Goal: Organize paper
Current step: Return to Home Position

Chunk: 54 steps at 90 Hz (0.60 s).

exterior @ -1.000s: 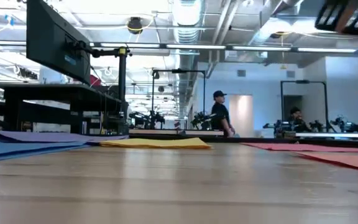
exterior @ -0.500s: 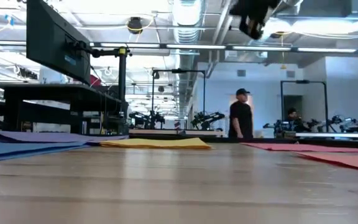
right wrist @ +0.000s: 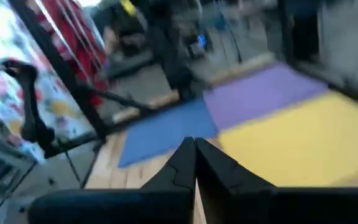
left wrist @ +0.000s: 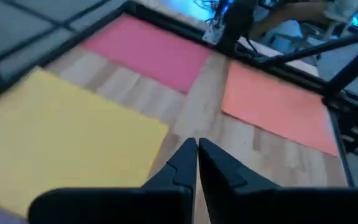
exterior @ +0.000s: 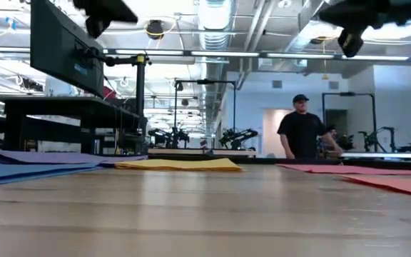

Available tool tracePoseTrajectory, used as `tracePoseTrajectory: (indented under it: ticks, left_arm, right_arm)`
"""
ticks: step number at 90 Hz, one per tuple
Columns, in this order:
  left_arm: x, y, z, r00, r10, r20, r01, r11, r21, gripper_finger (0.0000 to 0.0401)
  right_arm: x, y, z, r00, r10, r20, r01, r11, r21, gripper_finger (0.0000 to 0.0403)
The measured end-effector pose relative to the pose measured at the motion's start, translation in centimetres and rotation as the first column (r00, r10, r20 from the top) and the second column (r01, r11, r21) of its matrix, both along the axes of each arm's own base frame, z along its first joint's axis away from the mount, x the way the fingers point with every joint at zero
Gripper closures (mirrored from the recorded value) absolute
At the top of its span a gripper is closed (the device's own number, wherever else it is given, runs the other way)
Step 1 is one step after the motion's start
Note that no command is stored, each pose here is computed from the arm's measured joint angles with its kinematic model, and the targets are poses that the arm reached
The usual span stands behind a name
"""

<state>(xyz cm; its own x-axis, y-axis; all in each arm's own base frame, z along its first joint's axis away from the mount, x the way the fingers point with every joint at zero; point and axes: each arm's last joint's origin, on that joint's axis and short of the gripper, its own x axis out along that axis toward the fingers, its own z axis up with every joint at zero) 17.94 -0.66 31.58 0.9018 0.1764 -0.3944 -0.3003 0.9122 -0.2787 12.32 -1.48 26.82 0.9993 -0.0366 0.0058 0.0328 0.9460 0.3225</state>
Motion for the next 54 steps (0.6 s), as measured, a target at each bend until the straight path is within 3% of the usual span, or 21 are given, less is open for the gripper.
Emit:
tracePoseTrajectory:
  ticks: [10,18,42,54]
  left_arm:
    - [0.1,0.0,-0.8,1.000,0.001,-0.030,-0.001,1.000,-0.008,0.0401]
    - [0.6,0.0,-1.2,0.999,0.005,-0.054,-0.005,1.000,-0.005,0.0401]
    - [1.1,-0.2,-1.7,0.997,0.018,-0.080,-0.022,0.999,-0.044,0.0401]
    - [1.1,-0.2,-1.6,0.997,0.026,-0.071,-0.030,0.998,-0.052,0.0401]
  right_arm:
    - [-0.2,0.0,-2.5,0.993,-0.004,0.118,0.007,1.000,-0.021,0.0403]
    - [-0.3,0.1,-5.0,0.997,0.002,0.082,0.000,1.000,-0.025,0.0403]
    - [-1.0,0.4,-9.4,0.999,0.018,0.048,-0.015,0.999,-0.051,0.0403]
    - [-1.3,0.5,-9.8,1.000,0.025,0.013,-0.024,0.998,-0.063,0.0403]
